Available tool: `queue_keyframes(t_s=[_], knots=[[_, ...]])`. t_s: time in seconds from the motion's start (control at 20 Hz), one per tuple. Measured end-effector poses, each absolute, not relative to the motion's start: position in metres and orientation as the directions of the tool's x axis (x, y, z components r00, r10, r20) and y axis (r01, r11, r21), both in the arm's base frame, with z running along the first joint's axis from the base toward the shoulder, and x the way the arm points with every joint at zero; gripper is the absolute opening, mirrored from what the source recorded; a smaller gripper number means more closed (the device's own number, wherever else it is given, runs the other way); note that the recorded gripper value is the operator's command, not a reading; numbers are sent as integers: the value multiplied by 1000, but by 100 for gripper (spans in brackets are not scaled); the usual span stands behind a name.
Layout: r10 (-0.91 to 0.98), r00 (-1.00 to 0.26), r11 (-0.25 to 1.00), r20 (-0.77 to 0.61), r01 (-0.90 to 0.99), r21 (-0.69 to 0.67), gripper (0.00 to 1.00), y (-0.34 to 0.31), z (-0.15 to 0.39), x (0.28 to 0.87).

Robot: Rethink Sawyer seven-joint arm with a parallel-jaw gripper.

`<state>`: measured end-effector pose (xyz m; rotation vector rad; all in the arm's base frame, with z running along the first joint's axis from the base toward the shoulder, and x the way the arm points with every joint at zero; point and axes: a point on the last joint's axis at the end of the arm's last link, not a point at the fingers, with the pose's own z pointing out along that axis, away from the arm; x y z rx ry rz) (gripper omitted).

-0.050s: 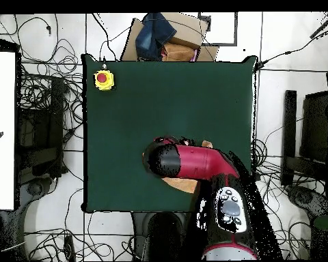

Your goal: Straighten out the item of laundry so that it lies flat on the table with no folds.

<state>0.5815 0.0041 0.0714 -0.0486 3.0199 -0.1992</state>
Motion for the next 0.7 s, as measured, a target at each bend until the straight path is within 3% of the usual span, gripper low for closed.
queue_keyframes(t_s=[0.7], knots=[[-70, -990, 989, -119, -53, -140, 100, 14, 75, 582]])
